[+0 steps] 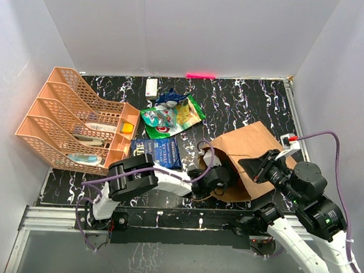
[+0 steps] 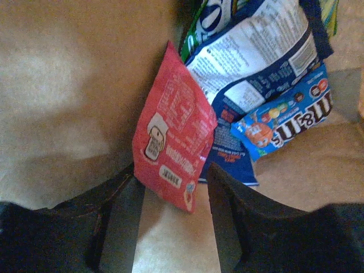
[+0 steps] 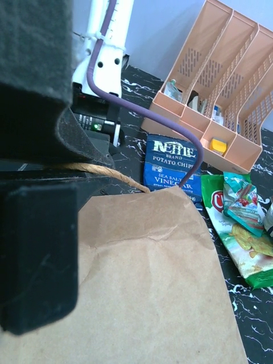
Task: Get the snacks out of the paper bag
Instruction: Take out the snack from the paper bag, then place the snack at the center of the board.
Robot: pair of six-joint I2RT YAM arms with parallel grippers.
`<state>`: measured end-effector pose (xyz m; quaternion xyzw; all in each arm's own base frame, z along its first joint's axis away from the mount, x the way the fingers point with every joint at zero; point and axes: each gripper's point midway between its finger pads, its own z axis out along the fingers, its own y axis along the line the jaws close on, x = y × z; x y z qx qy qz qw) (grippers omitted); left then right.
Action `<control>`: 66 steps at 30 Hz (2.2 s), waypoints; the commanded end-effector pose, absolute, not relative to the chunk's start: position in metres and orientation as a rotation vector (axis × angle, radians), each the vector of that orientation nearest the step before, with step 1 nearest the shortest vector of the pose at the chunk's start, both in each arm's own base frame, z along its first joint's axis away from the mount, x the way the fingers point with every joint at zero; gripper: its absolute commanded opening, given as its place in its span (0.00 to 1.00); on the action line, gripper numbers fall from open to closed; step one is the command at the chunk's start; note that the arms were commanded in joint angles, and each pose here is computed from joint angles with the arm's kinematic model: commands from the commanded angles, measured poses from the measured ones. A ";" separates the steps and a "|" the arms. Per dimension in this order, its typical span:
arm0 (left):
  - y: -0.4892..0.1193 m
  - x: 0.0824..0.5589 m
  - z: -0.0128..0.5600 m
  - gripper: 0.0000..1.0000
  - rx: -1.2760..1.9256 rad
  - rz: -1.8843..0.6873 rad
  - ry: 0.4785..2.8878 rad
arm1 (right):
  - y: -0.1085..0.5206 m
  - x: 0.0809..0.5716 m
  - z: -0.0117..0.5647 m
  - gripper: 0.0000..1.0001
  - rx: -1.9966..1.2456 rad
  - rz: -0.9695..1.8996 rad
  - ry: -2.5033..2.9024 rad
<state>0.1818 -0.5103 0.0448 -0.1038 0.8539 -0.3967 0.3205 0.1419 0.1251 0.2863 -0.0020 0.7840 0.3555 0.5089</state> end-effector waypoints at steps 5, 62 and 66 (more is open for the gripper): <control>-0.525 0.214 0.059 0.34 -0.414 -1.127 2.172 | 0.128 0.140 0.325 0.08 -0.029 0.905 1.771; -0.244 0.253 0.165 0.00 0.184 -0.628 2.364 | 0.090 0.153 0.307 0.08 0.044 0.660 1.756; -0.232 0.284 0.150 0.00 -0.003 -0.793 2.418 | 0.091 0.153 0.305 0.08 0.041 0.662 1.761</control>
